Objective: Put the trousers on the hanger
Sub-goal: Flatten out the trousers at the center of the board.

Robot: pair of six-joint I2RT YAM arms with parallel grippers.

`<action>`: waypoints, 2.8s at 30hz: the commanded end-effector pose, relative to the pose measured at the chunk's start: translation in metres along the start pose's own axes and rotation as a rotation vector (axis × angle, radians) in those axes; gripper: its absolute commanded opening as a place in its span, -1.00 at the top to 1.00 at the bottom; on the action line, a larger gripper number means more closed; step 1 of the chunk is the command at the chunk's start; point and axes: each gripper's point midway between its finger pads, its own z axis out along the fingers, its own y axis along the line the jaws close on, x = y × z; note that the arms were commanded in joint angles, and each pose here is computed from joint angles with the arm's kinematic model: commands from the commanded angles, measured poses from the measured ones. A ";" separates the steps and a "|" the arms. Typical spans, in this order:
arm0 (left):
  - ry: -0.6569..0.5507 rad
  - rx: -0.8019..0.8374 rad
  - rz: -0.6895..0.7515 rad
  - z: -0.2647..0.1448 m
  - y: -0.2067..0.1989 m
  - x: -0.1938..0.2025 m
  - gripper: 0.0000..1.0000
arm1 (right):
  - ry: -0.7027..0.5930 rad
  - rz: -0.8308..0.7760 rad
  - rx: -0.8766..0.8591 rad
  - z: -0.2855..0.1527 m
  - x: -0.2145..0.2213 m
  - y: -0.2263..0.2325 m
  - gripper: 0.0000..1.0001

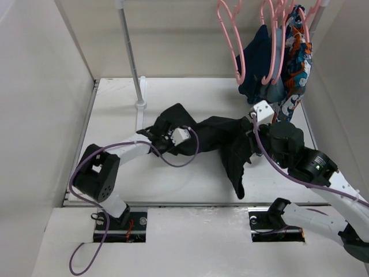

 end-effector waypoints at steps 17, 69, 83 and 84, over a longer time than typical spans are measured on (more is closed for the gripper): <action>-0.214 -0.645 -0.065 -0.300 0.189 0.011 0.01 | -0.278 -0.321 0.058 0.084 -0.157 -0.041 1.00; 0.510 -0.288 -0.453 -0.183 0.096 0.292 1.00 | 0.668 -0.286 -0.047 0.178 0.112 -0.030 -1.00; 0.311 -0.185 -0.471 -0.202 0.100 0.232 -0.20 | 0.321 -0.157 0.007 0.178 0.031 -0.055 -1.00; 0.243 -0.300 -0.545 -0.213 0.130 0.221 -0.39 | 0.370 -0.197 -0.024 0.191 0.046 -0.053 -1.00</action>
